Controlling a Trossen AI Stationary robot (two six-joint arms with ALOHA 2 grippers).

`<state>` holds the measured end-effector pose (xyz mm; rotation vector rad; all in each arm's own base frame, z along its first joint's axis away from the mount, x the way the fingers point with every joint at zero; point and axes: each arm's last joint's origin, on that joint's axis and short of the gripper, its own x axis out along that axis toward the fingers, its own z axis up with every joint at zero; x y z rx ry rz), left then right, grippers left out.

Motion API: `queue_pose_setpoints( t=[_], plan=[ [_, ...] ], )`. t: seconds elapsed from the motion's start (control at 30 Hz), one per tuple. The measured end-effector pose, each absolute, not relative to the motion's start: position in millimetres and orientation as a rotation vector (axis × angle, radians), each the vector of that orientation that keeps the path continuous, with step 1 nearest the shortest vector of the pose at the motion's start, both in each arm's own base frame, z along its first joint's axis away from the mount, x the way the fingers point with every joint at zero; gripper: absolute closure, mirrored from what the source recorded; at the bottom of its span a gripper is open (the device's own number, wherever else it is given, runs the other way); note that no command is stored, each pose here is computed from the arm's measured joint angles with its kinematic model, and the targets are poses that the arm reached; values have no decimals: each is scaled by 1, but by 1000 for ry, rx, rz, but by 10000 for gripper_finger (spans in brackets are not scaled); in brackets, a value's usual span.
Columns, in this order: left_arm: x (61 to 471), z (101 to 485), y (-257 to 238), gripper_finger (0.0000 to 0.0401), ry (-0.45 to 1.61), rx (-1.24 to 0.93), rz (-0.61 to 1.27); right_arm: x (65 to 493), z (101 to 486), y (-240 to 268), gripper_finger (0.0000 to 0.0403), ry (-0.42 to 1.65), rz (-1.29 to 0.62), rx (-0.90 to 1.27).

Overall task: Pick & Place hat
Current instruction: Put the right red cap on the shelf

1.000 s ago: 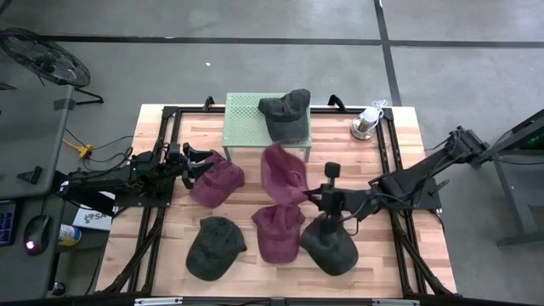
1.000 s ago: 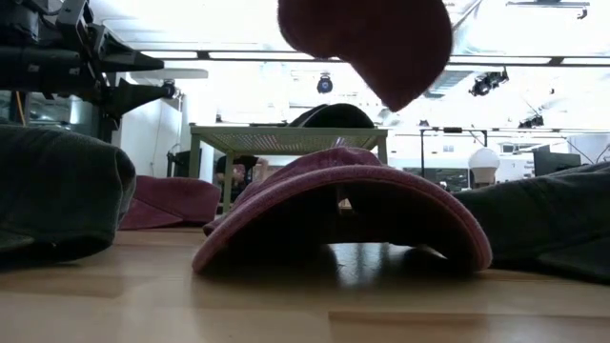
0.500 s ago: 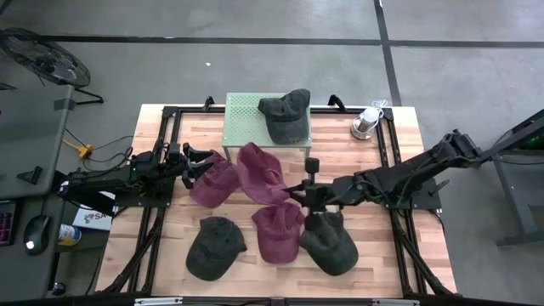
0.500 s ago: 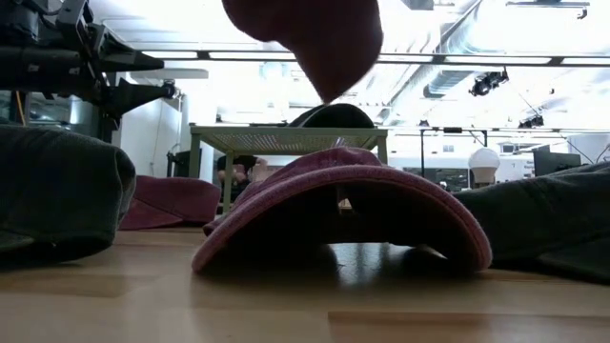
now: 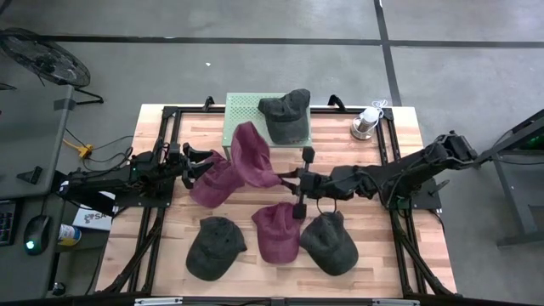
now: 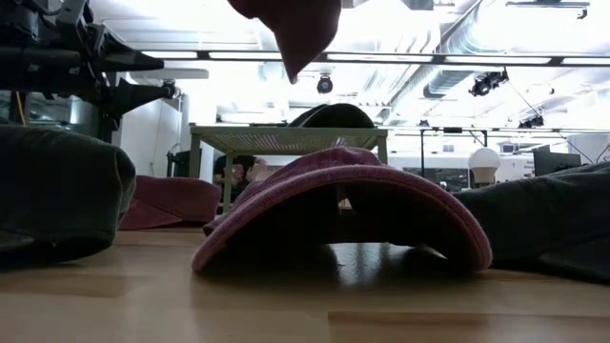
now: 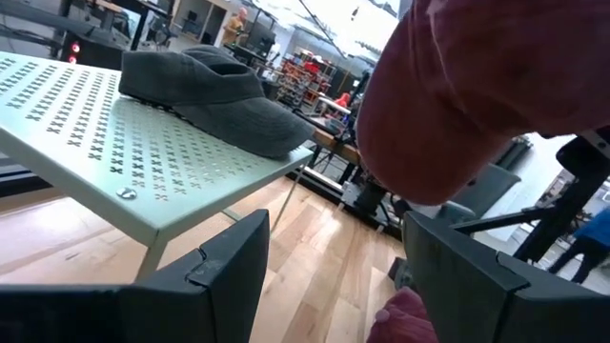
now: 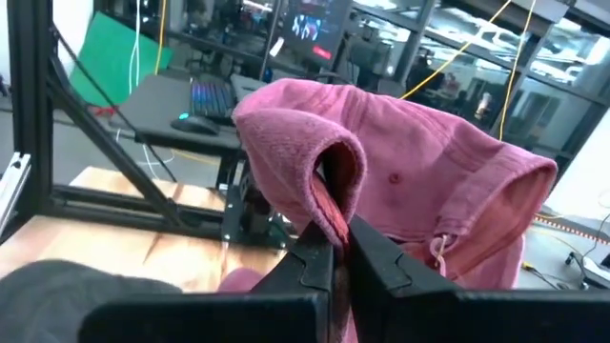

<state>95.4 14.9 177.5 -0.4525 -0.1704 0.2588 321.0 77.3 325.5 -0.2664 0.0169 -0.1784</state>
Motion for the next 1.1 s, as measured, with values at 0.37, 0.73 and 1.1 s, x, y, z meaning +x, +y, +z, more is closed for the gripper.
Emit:
queue_pose_setpoints(
  t=[0.37, 0.73, 1.1],
  plan=[
    [96, 180, 11, 163, -164, -369, 129, 324, 337, 68, 398, -105, -105, -279],
    [90, 213, 10, 163, -283, 62, 133, 329, 339, 38, 398, -136, -116, -129],
    [105, 251, 13, 139, -322, 213, 219, 331, 332, 26, 398, -71, -91, -120]
  ],
)
